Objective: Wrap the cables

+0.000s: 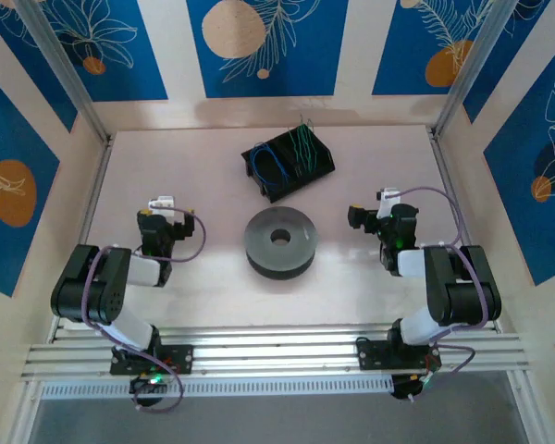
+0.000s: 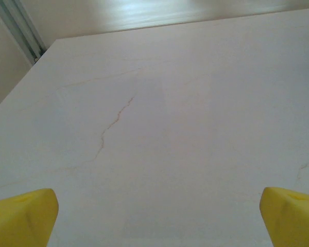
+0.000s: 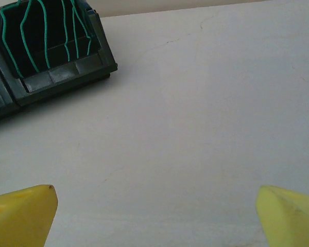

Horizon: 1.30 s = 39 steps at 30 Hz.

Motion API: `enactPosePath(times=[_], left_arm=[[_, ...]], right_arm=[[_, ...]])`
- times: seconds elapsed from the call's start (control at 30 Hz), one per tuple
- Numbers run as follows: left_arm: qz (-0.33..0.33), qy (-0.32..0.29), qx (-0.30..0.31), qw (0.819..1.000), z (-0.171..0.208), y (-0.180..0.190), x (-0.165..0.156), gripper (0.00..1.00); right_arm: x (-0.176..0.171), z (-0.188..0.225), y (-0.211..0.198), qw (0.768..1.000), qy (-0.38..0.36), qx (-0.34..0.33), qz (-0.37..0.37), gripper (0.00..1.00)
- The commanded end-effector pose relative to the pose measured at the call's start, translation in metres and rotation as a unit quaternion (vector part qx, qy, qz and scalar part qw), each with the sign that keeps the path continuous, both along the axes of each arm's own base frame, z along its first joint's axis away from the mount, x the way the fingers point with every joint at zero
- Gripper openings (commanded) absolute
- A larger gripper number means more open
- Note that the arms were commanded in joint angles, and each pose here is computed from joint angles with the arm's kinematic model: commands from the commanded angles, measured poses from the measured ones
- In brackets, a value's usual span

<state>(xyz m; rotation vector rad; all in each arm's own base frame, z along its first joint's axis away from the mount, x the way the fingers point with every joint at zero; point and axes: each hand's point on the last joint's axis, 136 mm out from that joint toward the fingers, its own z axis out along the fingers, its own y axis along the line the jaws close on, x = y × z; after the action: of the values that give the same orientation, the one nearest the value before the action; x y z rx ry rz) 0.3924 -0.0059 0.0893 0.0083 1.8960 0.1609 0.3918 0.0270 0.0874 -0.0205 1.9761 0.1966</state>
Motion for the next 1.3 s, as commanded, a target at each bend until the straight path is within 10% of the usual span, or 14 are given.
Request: enactPosePath(times=[0.0,0.97,1.27], left_arm=[[0.002,-0.007,0.0,1.0,0.005,0.001,0.001,1.0],[0.0,-0.013,0.001,1.0,0.007,0.001,-0.002,1.0],[0.02,-0.071,-0.028,0.997,0.064,0.005,-0.043,1.0]], right_arm=[[0.005,0.006,0.001,1.0,-0.009,0.001,0.007,0.99],[0.003,0.006,0.007,1.0,-0.012,0.0,0.025,0.99],[-0.025,0.044,0.025,0.999,-0.018,-0.021,0.027,0.99]])
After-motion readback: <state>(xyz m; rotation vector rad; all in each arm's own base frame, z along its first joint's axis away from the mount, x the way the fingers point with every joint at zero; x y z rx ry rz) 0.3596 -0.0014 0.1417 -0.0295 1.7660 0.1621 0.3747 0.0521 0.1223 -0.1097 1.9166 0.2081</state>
